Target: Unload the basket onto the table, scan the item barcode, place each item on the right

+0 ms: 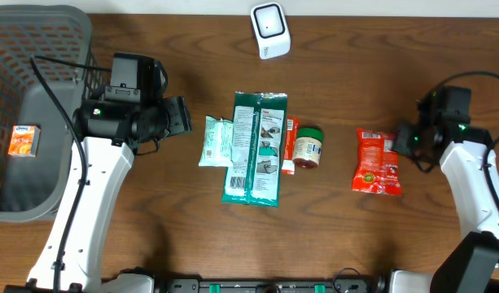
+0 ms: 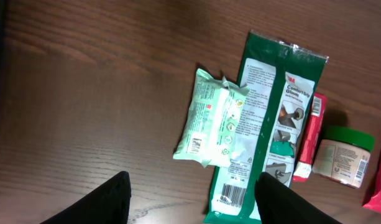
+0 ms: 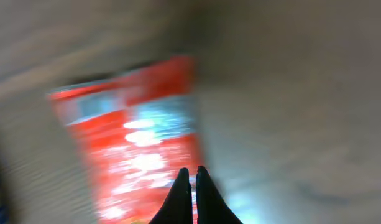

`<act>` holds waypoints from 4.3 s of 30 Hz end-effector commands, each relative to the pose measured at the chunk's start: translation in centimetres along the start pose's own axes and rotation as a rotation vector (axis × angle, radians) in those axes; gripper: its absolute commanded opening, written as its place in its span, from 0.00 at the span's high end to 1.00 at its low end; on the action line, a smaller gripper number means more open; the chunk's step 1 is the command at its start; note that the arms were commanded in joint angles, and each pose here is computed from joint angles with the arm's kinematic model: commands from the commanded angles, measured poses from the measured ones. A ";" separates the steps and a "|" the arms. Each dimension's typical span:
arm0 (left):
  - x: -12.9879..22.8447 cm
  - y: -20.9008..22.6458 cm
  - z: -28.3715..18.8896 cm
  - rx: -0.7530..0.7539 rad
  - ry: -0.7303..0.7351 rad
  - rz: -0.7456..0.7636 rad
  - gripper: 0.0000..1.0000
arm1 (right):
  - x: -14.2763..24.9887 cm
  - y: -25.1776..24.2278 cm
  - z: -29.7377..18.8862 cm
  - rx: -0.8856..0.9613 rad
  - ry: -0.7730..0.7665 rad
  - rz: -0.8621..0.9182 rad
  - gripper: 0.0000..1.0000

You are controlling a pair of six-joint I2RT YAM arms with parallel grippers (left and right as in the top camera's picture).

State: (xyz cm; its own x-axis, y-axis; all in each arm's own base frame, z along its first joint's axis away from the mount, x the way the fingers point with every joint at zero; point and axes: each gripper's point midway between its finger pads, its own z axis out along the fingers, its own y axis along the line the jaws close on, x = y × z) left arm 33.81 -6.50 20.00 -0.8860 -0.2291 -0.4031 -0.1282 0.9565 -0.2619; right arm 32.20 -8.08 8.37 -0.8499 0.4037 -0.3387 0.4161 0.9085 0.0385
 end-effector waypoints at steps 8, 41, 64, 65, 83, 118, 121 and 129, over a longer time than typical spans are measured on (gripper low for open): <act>0.2 0.2 0.2 -0.012 0.006 -0.002 0.35 | 6.4 -4.9 5.3 0.064 0.076 0.339 0.99; 0.2 0.2 0.2 -0.012 0.007 -0.001 0.35 | 5.6 12.9 -0.2 -0.529 0.009 -0.315 0.99; 0.3 0.3 0.2 -0.013 0.009 -0.002 0.35 | 0.4 12.9 6.6 -0.219 -0.217 -0.390 0.99; 0.3 0.3 0.2 -0.013 0.009 -0.002 0.35 | -0.5 12.6 6.5 -0.187 -0.251 -0.359 0.99; 0.2 0.2 0.2 -0.012 0.006 -0.001 0.35 | -6.2 0.4 -0.5 -0.055 -0.150 -0.070 0.92; 0.2 0.2 0.2 -0.012 0.005 -0.001 0.35 | 3.1 9.9 8.6 -0.335 0.273 -0.123 0.91; 0.0 0.2 0.2 -0.009 -0.002 0.000 0.35 | 3.3 10.5 8.3 -0.373 0.283 -0.124 0.90; -0.1 0.1 0.2 -0.008 -0.005 0.001 0.35 | 2.8 9.9 8.4 -0.345 0.247 -0.239 0.82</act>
State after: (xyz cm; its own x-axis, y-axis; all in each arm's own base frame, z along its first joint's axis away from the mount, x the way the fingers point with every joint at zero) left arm 33.98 -6.52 20.09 -0.8827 -0.2299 -0.4098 -0.1264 0.9562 -0.2641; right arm 36.68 1.39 0.05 -0.9690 0.2112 -0.1282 0.1536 0.9214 0.3570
